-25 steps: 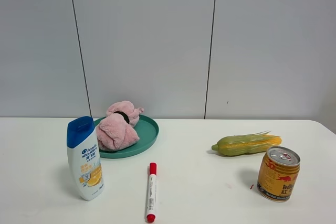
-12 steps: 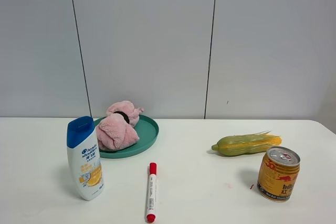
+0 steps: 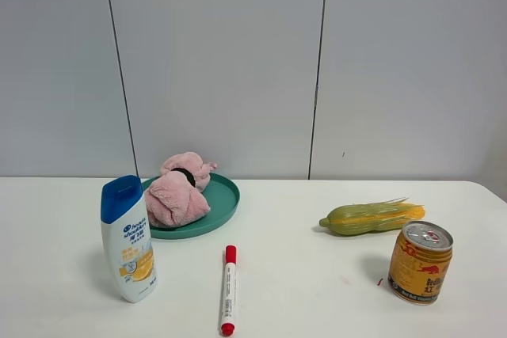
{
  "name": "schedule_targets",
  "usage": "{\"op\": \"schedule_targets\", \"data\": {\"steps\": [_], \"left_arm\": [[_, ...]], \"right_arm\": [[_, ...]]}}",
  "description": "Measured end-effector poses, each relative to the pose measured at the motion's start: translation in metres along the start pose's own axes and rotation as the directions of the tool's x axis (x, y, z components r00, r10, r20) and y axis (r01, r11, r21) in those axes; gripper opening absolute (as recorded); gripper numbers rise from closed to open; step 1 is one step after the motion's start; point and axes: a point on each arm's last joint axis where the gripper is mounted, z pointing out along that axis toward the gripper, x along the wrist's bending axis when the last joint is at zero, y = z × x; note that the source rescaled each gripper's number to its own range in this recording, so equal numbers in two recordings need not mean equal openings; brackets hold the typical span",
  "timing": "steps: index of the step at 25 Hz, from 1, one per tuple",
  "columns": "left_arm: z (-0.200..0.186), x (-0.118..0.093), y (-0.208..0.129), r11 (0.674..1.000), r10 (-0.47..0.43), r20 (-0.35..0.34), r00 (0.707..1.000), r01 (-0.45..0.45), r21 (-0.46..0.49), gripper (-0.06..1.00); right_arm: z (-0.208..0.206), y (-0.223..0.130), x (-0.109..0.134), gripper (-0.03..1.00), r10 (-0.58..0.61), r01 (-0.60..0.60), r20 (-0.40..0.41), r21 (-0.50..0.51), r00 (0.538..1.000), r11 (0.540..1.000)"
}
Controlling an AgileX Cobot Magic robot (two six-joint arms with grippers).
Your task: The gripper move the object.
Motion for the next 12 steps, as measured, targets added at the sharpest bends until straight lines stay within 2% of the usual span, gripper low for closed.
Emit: {"op": "schedule_targets", "data": {"steps": [7, 12], "left_arm": [[-0.001, 0.0, 0.0, 1.0, 0.0, 0.0, 1.0, 0.0, -0.004, 0.99], [-0.01, 0.001, -0.006, 0.997, -0.008, 0.007, 1.0, 0.008, -0.074, 0.99]], "right_arm": [[0.0, 0.0, 0.0, 1.0, 0.0, 0.0, 0.0, 0.0, 1.0, 1.0], [0.0, 0.0, 0.0, 1.0, 0.0, 0.0, 0.0, 0.0, 1.0, 1.0]]}}
